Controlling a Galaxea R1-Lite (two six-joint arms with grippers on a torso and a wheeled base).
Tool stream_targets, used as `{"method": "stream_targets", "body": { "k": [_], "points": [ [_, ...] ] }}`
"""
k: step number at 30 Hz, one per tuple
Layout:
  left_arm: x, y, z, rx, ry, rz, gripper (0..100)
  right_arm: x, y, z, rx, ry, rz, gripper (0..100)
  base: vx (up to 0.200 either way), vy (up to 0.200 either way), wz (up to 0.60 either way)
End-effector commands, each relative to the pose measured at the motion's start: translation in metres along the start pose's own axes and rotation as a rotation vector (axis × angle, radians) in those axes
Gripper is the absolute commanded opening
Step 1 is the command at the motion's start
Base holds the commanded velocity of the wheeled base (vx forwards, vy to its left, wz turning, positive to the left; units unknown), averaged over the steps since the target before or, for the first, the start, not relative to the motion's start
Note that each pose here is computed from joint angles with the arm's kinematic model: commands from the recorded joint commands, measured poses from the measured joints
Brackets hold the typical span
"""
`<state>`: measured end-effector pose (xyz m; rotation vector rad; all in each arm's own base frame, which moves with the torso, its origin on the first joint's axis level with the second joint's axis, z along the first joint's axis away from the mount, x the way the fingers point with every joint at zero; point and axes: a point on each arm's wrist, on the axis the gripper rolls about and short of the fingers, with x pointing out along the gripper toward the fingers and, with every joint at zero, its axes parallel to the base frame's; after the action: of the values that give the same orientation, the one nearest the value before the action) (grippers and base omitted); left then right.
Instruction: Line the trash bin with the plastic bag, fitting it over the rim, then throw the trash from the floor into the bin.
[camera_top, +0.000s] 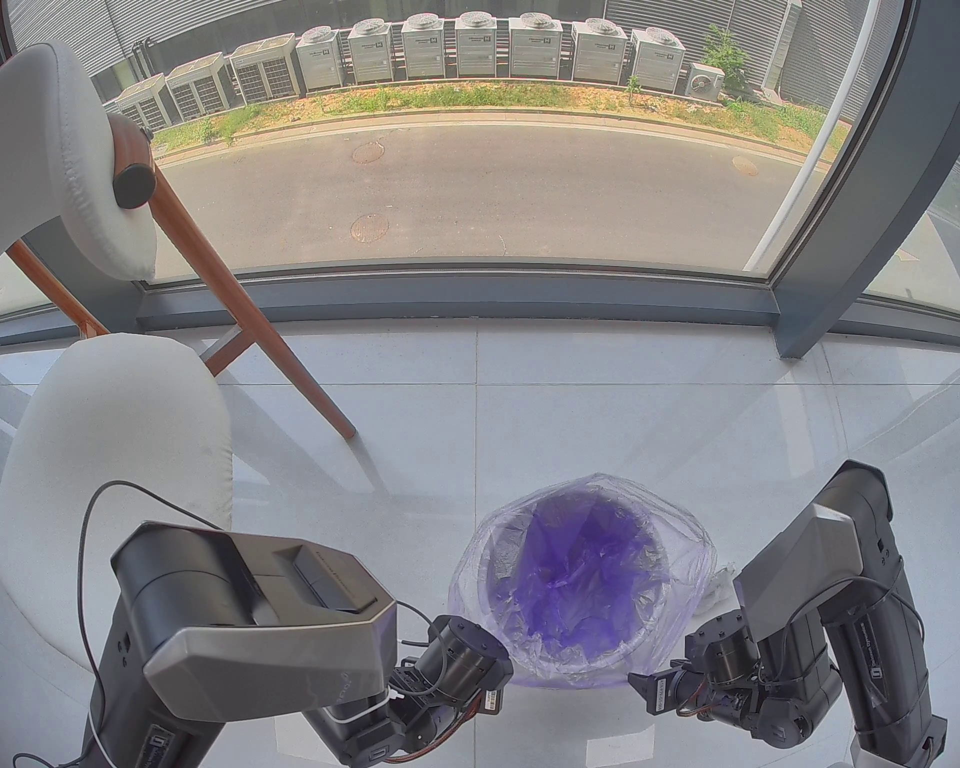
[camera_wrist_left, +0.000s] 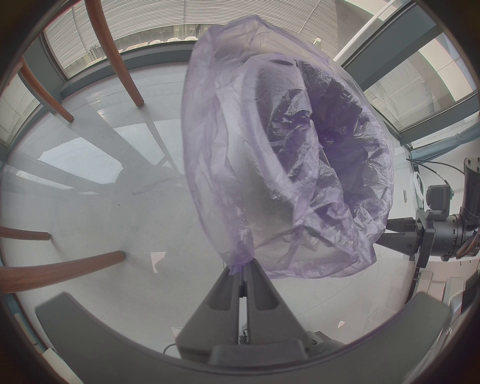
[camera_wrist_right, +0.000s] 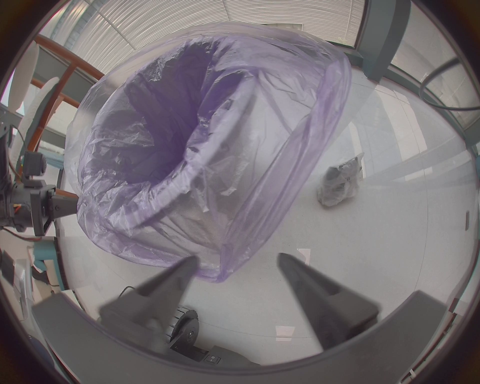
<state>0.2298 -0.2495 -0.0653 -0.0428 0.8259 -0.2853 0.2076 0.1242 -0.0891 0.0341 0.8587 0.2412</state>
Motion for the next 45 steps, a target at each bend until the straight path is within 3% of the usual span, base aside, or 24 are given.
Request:
{"method": "stream_targets", "body": {
  "k": [1,2,3,12,16,19,23,25,32,45],
  "points": [
    [0.000,0.002,-0.003,0.004,0.011,0.006,0,-0.001,0.000,0.000,0.015,-0.006,0.004,100,0.000,0.000,0.00],
    [-0.001,0.004,-0.006,0.008,0.019,0.013,0,-0.002,0.000,0.000,0.016,-0.005,0.001,100,0.000,0.000,0.00],
    [-0.001,0.004,-0.006,0.008,0.019,0.013,100,-0.003,0.000,0.000,0.016,-0.004,0.003,100,0.000,0.000,0.00],
    [-0.040,0.017,-0.007,0.010,0.010,-0.003,100,-0.050,-0.004,0.011,0.030,-0.033,0.015,100,0.000,0.000,0.00],
    [-0.096,0.023,0.015,-0.041,-0.151,-0.125,100,-0.077,-0.013,0.043,0.164,-0.201,0.031,100,0.000,0.000,0.00],
    [-0.123,0.026,0.019,-0.043,-0.171,-0.229,100,-0.088,-0.015,0.053,0.185,-0.269,0.045,100,0.000,0.000,0.00],
    [-0.134,0.030,0.023,-0.061,-0.202,-0.249,100,-0.097,-0.014,0.060,0.208,-0.319,0.065,100,0.000,0.000,0.00],
    [-0.141,0.038,0.034,-0.112,-0.261,-0.257,100,-0.102,-0.013,0.064,0.245,-0.348,0.081,100,0.000,0.000,0.00],
    [-0.155,0.046,0.035,-0.157,-0.259,-0.292,100,-0.107,-0.012,0.067,0.305,-0.373,0.098,100,-0.114,0.000,0.00],
    [-0.168,0.054,0.027,-0.140,-0.248,-0.295,100,-0.107,-0.012,0.067,0.312,-0.371,0.099,100,-0.200,0.000,0.00]
  ]
}}
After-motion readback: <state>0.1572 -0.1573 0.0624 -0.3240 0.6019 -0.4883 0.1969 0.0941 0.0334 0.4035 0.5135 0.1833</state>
